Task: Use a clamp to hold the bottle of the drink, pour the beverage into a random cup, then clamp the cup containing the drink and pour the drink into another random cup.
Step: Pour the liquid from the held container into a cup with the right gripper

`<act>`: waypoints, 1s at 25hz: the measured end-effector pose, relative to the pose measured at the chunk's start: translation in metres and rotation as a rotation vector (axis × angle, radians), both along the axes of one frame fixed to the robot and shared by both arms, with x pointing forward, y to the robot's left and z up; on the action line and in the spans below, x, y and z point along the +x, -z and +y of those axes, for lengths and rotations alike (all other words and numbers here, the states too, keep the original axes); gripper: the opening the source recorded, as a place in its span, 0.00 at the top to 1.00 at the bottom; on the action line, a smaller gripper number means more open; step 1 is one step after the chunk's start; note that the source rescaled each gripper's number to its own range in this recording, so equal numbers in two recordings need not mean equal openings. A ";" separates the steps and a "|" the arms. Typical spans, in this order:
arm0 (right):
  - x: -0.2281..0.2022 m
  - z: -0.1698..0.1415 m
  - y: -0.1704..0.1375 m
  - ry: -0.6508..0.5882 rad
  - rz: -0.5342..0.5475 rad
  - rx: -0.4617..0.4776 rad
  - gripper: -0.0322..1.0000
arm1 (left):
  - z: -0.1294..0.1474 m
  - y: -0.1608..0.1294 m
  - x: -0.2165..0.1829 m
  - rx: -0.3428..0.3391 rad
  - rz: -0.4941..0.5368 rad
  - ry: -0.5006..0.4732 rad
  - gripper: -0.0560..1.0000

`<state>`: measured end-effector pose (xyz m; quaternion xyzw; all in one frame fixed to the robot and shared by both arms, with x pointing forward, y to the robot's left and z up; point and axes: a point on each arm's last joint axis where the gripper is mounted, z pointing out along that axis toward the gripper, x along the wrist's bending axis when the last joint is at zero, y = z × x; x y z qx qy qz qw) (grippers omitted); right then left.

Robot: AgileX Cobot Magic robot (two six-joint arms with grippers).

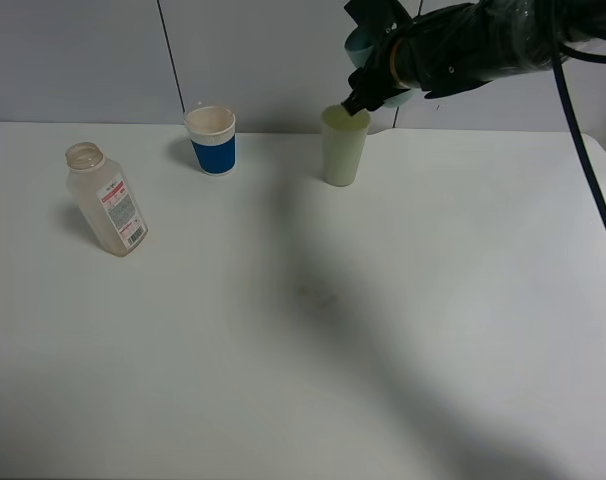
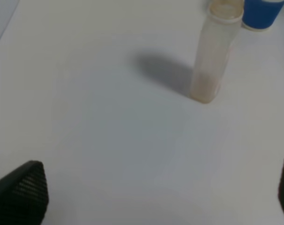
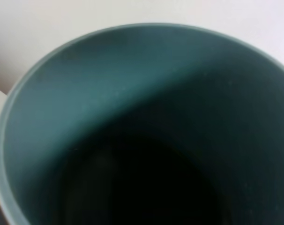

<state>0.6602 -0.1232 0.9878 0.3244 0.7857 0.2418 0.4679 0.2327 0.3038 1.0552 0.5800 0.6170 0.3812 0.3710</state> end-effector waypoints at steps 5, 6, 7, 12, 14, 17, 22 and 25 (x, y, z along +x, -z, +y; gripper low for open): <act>0.000 -0.002 -0.001 -0.018 -0.014 -0.091 0.96 | 0.000 0.000 0.000 0.000 0.000 0.000 0.00; 0.000 -0.002 -0.001 -0.018 -0.014 -0.091 0.96 | 0.000 0.000 0.000 0.000 0.000 0.000 0.00; 0.000 -0.002 -0.001 -0.025 -0.016 -0.106 0.96 | 0.000 0.000 0.000 0.000 0.000 0.000 0.00; 0.001 -0.003 -0.001 -0.045 -0.027 -0.169 0.96 | 0.000 0.000 0.000 0.000 0.000 0.000 0.00; 0.001 -0.004 -0.002 -0.049 -0.036 -0.191 0.96 | 0.000 0.000 0.000 0.000 0.000 0.000 0.00; 0.001 -0.004 -0.002 -0.059 -0.039 -0.215 0.96 | 0.000 0.000 0.000 0.001 0.001 -0.001 0.00; 0.001 -0.004 -0.002 -0.083 -0.043 -0.268 0.96 | 0.000 0.000 0.000 0.001 0.001 -0.001 0.00; 0.001 -0.004 -0.003 -0.105 -0.047 -0.317 0.96 | 0.000 0.000 0.000 0.001 0.001 -0.001 0.00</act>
